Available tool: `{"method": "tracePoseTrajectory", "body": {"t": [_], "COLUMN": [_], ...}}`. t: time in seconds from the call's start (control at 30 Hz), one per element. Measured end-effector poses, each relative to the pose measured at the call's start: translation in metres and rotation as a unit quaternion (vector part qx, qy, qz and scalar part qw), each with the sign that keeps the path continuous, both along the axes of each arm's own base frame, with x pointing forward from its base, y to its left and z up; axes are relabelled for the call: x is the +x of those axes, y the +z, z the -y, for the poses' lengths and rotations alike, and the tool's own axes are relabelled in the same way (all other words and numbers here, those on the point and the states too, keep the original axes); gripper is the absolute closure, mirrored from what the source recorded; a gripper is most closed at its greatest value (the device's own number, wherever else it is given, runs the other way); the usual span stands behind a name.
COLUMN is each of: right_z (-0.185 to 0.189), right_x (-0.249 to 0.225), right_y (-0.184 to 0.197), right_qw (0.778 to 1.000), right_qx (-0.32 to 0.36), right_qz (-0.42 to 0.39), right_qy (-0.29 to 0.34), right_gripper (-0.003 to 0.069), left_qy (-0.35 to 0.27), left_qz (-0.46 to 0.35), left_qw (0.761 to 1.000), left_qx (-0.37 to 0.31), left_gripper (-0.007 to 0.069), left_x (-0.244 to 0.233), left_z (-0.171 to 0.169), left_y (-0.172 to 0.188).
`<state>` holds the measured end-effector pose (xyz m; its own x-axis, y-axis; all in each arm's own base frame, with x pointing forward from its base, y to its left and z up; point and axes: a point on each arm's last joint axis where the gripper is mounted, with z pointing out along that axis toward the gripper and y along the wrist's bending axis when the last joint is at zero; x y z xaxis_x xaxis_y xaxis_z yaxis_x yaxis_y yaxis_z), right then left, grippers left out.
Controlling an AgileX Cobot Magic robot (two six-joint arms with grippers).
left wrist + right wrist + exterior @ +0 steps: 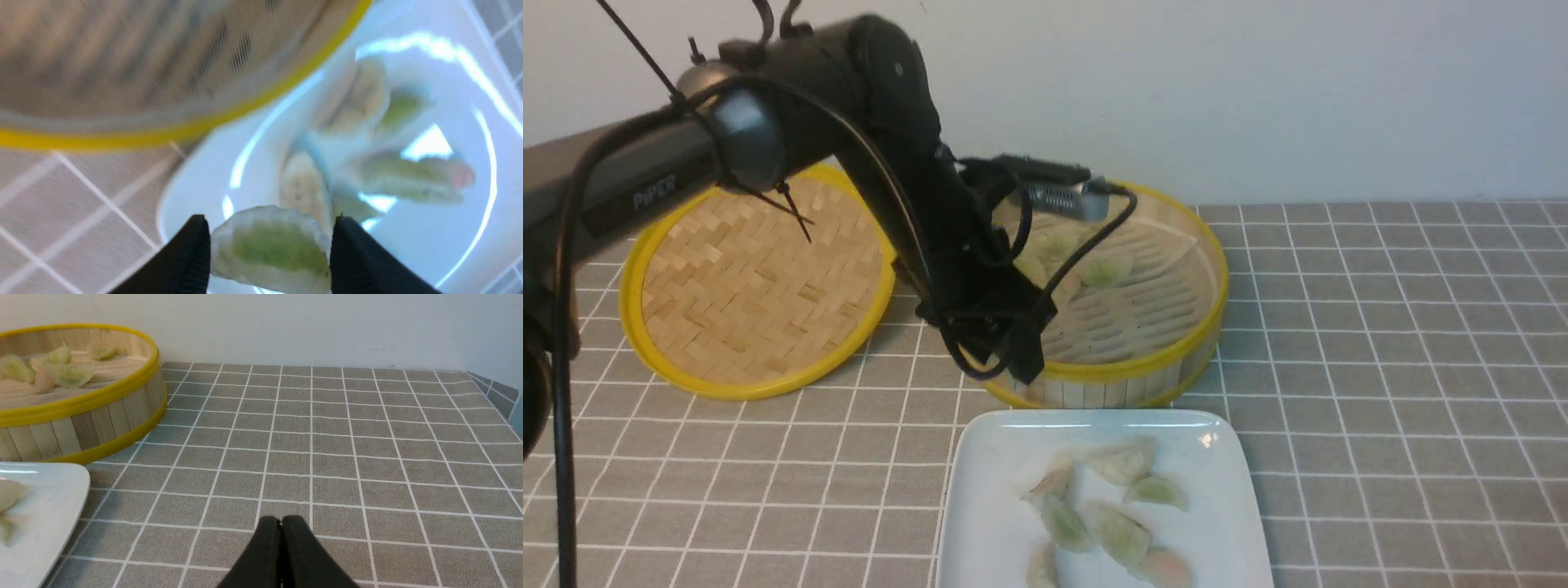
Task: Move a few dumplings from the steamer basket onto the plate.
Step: Use the left arm to put the dumpling into the plate, then use the left arm to grab a dumpling from the steamer
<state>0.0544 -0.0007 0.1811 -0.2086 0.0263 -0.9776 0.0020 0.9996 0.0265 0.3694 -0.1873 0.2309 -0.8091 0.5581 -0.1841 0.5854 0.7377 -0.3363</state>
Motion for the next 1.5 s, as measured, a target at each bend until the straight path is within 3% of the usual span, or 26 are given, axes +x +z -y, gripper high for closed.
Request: {"method": "tracePoseTrajectory", "body": {"t": [0.2,0.47,0.67,0.77,0.87,1.1,1.3,1.5], "right_z": [0.0,0.0,0.0,0.0,0.0,0.0,0.0,0.0], "right_x": [0.0,0.0,0.0,0.0,0.0,0.0,0.0,0.0], "right_y": [0.0,0.0,0.0,0.0,0.0,0.0,0.0,0.0], "right_qw": [1.0,1.0,1.0,1.0,1.0,1.0,1.0,1.0], "right_qx": [0.0,0.0,0.0,0.0,0.0,0.0,0.0,0.0], "right_qz": [0.0,0.0,0.0,0.0,0.0,0.0,0.0,0.0], "right_qy": [0.0,0.0,0.0,0.0,0.0,0.0,0.0,0.0], "right_gripper": [0.0673,0.0673,0.0673,0.0673,0.0673,0.0673,0.0673,0.0673], "left_qy": [-0.007,-0.069,-0.081,-0.054,-0.02,0.055,0.077,0.074], "left_qz": [-0.045,-0.028,-0.015,0.009,0.064,0.223,0.26,0.275], "left_qw": [0.999,0.996,0.994,0.996,0.996,0.972,0.962,0.957], "left_qx": [0.012,0.05,0.072,0.068,0.066,0.047,0.038,0.058], "left_gripper": [0.0287,0.0286,0.0148,0.0101,0.0116,0.0244,0.0254,0.026], "left_x": [-0.013,-0.03,-0.03,-0.022,-0.007,0.04,0.078,0.105], "left_z": [0.005,0.028,0.029,0.032,0.034,0.033,0.036,0.039], "left_y": [-0.026,-0.031,-0.03,-0.02,-0.001,0.037,0.014,-0.033]}}
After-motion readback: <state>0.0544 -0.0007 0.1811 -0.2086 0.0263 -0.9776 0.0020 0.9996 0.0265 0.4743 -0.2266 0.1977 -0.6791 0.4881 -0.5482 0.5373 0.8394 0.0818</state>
